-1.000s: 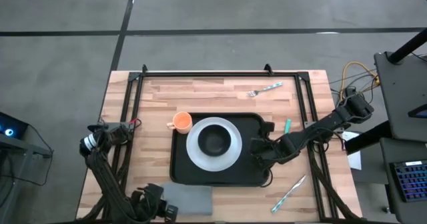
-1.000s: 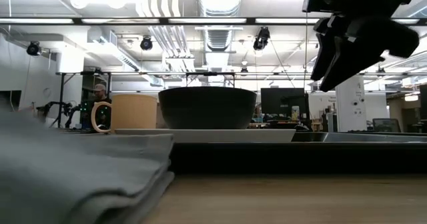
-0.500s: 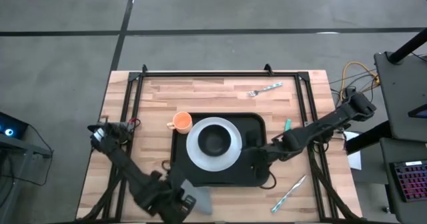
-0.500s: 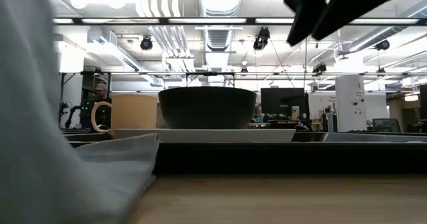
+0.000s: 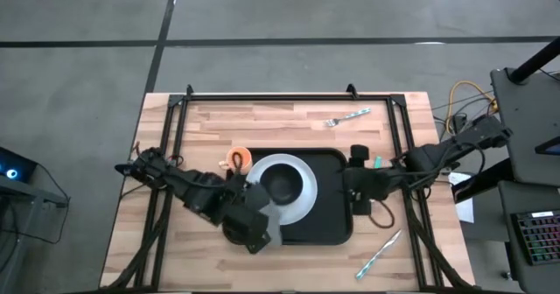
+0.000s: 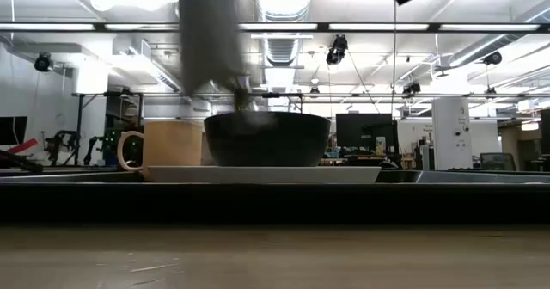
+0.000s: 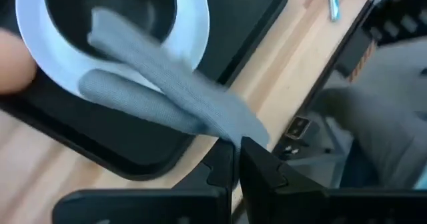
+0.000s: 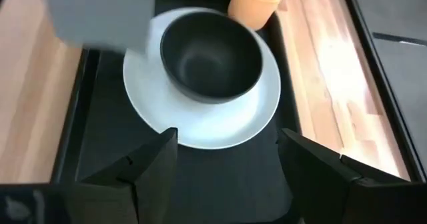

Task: Set up tray
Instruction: Put the gray napkin to the right of the white plate on the black serving tray

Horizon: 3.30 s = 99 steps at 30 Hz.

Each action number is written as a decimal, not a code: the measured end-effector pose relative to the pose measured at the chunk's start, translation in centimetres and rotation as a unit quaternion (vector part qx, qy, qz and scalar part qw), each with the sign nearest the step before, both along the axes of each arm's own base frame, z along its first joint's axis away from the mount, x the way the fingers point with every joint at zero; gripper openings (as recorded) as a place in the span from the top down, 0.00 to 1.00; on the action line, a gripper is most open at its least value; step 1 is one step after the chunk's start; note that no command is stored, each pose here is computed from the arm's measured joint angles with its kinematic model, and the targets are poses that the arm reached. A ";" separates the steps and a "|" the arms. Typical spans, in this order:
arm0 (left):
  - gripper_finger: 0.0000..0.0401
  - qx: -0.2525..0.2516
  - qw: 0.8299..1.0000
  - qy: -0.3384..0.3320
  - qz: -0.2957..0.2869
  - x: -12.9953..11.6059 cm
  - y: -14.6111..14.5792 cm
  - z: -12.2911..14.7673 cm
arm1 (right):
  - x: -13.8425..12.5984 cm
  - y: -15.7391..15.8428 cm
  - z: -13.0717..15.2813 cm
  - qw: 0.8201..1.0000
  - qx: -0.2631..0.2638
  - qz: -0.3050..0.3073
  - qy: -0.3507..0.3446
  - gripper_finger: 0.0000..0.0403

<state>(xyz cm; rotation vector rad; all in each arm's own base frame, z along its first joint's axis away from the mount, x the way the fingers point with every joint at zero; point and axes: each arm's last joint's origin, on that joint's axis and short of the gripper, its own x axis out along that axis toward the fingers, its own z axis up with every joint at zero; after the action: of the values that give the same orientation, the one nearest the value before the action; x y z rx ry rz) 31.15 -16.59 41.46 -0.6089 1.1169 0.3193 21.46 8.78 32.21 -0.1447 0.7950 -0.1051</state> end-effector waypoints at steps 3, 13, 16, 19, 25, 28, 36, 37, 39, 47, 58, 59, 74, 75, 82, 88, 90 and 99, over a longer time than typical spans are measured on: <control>1.00 0.026 0.998 0.006 -0.055 0.7 1.0 -0.4 | -0.7 -0.3 0.7 1.000 0.011 -0.003 -0.016 0.40; 1.00 0.167 0.961 -0.001 -0.219 2.8 6.3 -0.3 | -1.6 -1.0 1.7 0.998 0.023 -0.023 -0.048 0.42; 1.00 0.193 0.949 0.004 -0.250 3.3 8.4 -0.2 | -1.2 -1.4 1.9 0.998 0.018 -0.024 -0.061 0.42; 1.00 0.218 0.934 0.008 -0.283 3.7 10.4 -0.1 | -0.6 -2.2 2.3 0.997 -0.003 -0.022 -0.071 0.41; 1.00 0.271 0.891 0.011 -0.365 3.6 12.6 0.5 | 0.7 -5.6 4.6 0.993 0.001 -0.033 -0.116 0.41; 1.00 0.310 0.872 0.018 -0.377 3.2 13.5 1.1 | 1.2 -7.7 5.7 0.989 0.003 -0.052 -0.142 0.41; 1.00 0.392 0.855 0.042 -0.336 1.5 17.0 3.0 | 2.8 -12.4 6.1 0.983 0.057 -0.050 -0.170 0.41; 1.00 0.409 0.844 0.052 -0.342 1.4 17.2 3.2 | 3.2 -12.8 5.9 0.983 0.069 -0.034 -0.170 0.40; 1.00 0.429 0.826 0.068 -0.359 1.3 17.4 3.2 | 4.0 -13.6 5.7 0.984 0.075 -0.024 -0.163 0.40; 1.00 0.415 0.820 0.062 -0.389 2.4 17.6 2.4 | 7.2 -14.8 7.6 0.990 0.036 0.006 -0.136 0.42; 1.00 0.445 0.788 0.018 -0.425 3.2 16.1 2.9 | 9.5 -15.0 9.9 0.985 0.072 0.077 -0.139 0.43; 1.00 0.448 0.786 0.016 -0.425 3.3 16.1 2.9 | 9.8 -15.0 9.7 0.985 0.075 0.079 -0.137 0.43; 1.00 0.444 0.798 0.034 -0.405 3.4 16.4 2.4 | 10.9 -15.0 10.2 0.982 0.099 0.066 -0.146 0.43; 1.00 0.442 0.803 0.035 -0.399 3.4 16.6 2.3 | 10.7 -14.9 10.6 0.981 0.101 0.065 -0.153 0.43; 1.00 0.434 0.844 0.041 -0.313 3.3 18.9 2.5 | 11.3 -14.0 10.2 0.985 0.089 0.043 -0.144 0.43; 1.00 0.420 0.853 0.030 -0.309 3.3 18.9 2.5 | 11.7 -14.1 10.1 0.983 0.090 0.042 -0.154 0.43; 1.00 0.417 0.853 0.028 -0.312 3.3 18.6 2.5 | 11.7 -14.1 10.0 0.984 0.089 0.042 -0.150 0.43; 1.00 0.415 0.852 0.025 -0.318 3.3 18.3 2.5 | 11.8 -14.3 9.0 0.988 0.075 0.037 -0.132 0.43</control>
<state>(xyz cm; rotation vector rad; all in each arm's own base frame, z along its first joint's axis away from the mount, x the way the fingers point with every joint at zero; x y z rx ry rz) 34.43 1.67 43.97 0.5438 1.0420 0.2061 33.29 -5.52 41.19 -0.0167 0.5297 0.0056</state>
